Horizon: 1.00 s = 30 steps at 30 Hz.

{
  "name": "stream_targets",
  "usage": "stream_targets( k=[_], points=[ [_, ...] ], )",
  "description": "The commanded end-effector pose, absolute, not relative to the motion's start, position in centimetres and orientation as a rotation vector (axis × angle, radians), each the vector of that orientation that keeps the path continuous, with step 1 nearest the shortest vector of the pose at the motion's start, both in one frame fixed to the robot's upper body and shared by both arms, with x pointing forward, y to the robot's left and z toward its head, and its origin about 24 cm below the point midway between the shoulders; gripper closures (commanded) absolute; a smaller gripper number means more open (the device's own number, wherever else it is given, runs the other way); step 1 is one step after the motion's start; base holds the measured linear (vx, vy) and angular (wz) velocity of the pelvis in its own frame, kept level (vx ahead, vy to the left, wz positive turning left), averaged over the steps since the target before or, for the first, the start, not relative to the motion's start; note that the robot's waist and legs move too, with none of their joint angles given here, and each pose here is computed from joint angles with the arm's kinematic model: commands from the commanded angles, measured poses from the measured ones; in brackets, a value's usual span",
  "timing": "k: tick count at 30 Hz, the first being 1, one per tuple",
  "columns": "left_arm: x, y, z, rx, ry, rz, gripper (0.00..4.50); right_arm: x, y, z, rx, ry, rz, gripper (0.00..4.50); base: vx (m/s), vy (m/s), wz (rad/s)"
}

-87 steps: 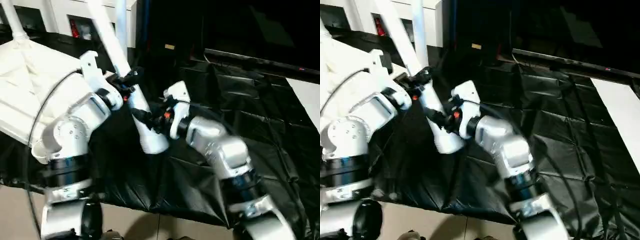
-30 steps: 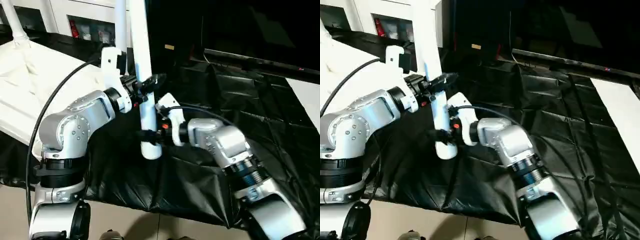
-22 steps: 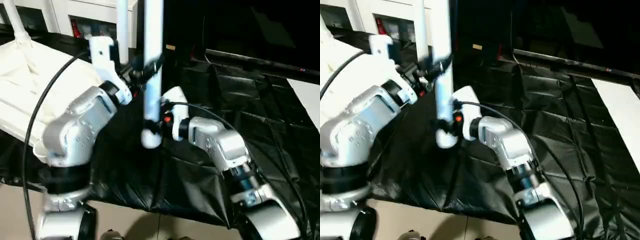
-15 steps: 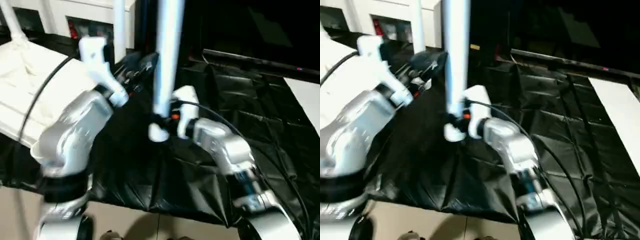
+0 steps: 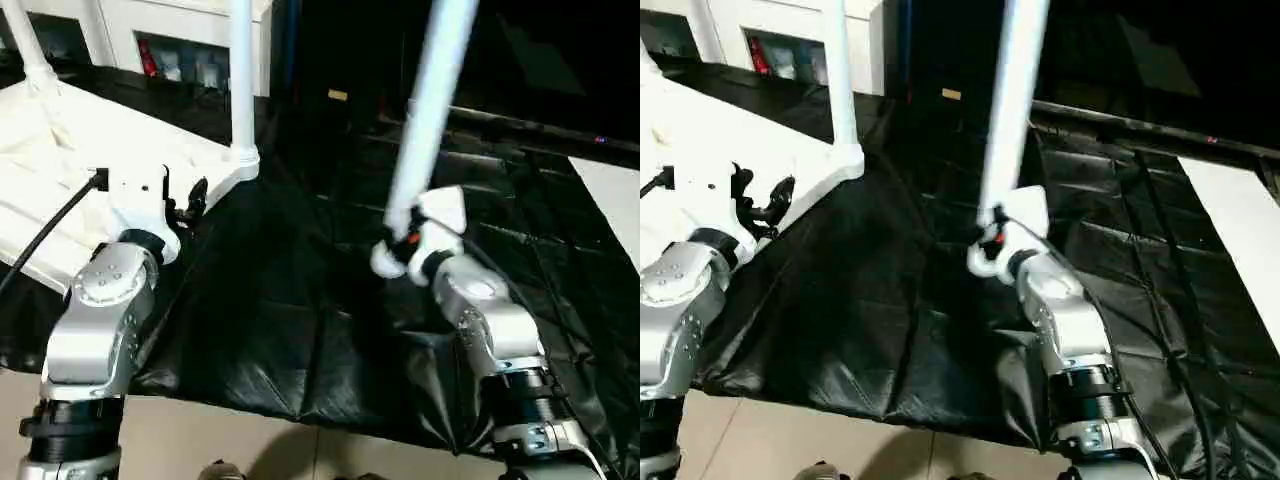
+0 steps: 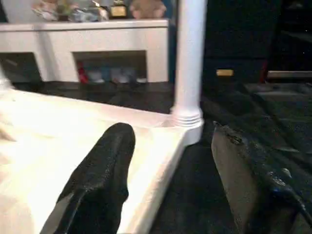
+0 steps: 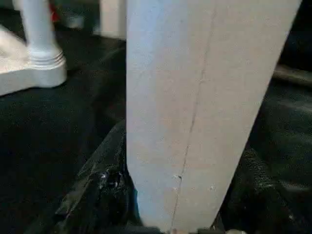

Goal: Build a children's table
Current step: Pick table leg, then move to table

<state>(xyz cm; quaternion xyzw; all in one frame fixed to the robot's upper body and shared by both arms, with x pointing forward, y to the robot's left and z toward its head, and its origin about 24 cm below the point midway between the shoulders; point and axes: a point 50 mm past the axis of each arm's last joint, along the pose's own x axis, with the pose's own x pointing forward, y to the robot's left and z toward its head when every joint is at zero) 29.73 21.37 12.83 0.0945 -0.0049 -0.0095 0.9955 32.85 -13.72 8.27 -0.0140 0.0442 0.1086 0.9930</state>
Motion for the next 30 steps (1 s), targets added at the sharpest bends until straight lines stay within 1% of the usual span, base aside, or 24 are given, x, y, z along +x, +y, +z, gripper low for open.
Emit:
stream_targets(
  k=[1, 2, 4, 5, 7, 8, 12, 14, 18, 25, 30],
  points=[
    [29.5, 21.5, 12.4, 0.208, -0.005, 0.001, 1.57, 32.7, -14.5, 8.9, -0.035, 0.031, 0.147, 2.61, -0.006, 0.075, 0.08],
    [29.4, 21.5, 12.3, 0.213, -0.005, 0.004, 1.57, 32.7, -14.7, 8.8, -0.033, 0.025, 0.117, 2.61, -0.009, 0.082, 0.1],
    [29.3, 21.5, 12.1, 0.215, -0.008, 0.011, 1.57, 32.6, -14.6, 8.7, -0.014, 0.037, 0.112, 2.61, -0.021, 0.082, 0.07],
    [29.3, 21.6, 12.1, 0.213, -0.011, 0.02, 1.57, 32.5, -14.4, 8.6, 0.013, 0.044, 0.136, 2.61, -0.028, 0.084, 0.06],
    [29.2, 21.7, 12.1, 0.214, -0.014, 0.027, 1.57, 32.5, -14.2, 8.6, 0.026, 0.057, 0.153, 2.61, -0.031, 0.081, 0.06],
    [29.2, 21.8, 12.1, 0.212, -0.013, 0.033, 1.57, 32.3, -13.9, 8.4, 0.047, 0.08, 0.194, 2.61, -0.033, 0.082, 0.04],
    [29.0, 22.2, 12.1, 0.204, -0.012, 0.044, 1.57, 31.8, -13.6, 8.1, 0.03, 0.09, 0.198, 2.61, -0.031, 0.086, 0.01],
    [28.9, 22.3, 12.0, 0.207, -0.007, 0.044, 1.57, 31.7, -13.5, 8.0, 0.041, 0.085, 0.2, 2.61, -0.031, 0.09, 0.0],
    [28.8, 22.3, 11.8, 0.214, 0.001, 0.039, 1.57, 31.5, -13.4, 8.1, 0.016, 0.081, 0.19, 2.61, -0.036, 0.101, 0.01],
    [28.7, 22.3, 11.7, 0.218, 0.006, 0.032, 1.57, 31.2, -13.2, 8.1, 0.037, 0.086, 0.206, 2.61, -0.04, 0.105, 0.03],
    [28.6, 22.3, 11.8, 0.221, 0.008, 0.032, 1.57, 31.0, -12.9, 8.1, 0.037, 0.093, 0.218, 2.61, 0.022, 0.091, -0.15]
  ],
)
